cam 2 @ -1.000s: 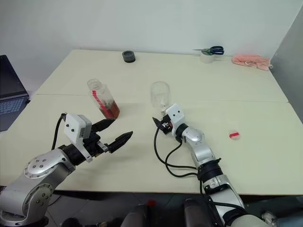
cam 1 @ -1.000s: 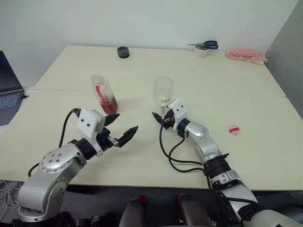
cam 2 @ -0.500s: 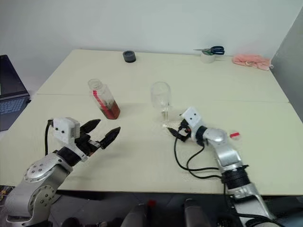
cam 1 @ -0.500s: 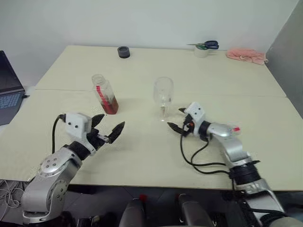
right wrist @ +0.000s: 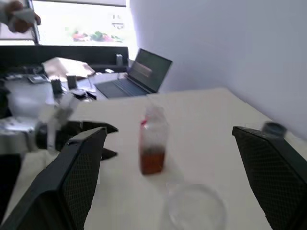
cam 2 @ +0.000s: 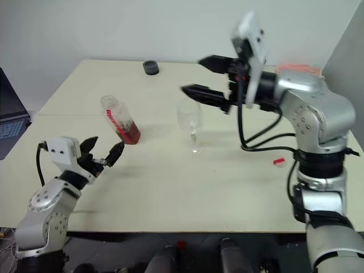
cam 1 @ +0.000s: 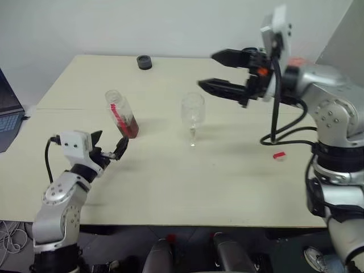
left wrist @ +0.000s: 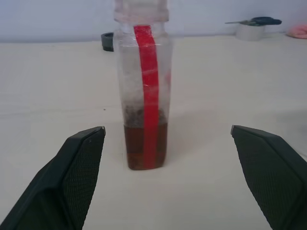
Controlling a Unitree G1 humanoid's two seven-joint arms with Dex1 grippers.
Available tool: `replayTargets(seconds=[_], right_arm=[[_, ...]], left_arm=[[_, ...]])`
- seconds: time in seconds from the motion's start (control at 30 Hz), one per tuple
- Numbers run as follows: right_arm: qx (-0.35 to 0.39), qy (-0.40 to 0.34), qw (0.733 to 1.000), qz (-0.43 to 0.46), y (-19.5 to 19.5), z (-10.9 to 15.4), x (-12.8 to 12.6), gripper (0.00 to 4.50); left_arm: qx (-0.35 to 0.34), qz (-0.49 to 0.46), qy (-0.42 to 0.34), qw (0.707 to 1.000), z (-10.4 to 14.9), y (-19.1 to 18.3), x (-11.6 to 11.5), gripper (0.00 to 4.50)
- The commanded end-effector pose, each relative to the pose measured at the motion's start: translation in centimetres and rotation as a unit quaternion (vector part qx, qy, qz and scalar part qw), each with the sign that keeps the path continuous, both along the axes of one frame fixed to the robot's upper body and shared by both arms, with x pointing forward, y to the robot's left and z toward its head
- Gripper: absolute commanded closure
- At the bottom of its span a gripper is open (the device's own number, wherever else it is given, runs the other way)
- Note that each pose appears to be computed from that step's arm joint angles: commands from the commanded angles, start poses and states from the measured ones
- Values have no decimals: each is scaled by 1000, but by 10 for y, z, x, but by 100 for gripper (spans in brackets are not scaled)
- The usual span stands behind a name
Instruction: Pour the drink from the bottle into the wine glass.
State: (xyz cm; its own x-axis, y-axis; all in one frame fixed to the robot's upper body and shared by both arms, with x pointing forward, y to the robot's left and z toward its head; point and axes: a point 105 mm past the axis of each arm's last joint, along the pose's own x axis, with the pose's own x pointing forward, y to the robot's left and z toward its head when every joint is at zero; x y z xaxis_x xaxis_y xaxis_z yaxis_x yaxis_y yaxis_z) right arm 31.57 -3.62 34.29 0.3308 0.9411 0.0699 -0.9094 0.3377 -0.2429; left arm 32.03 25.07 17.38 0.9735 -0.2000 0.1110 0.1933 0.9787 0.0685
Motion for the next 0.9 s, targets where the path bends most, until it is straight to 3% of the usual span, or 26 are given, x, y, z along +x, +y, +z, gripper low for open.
replayTargets(seconds=[0.03,0.2,0.9], right_arm=[[-16,2,1000,-23,6,4,4,4],[-25,17,998,-56,10,-2,19,4],[-41,14,996,-77,10,-12,21,4]], left_arm=[[31,7,-21,999,23,-4,6,0],[48,27,-17,998,33,-5,21,0],[53,6,-30,998,30,-21,78,0]])
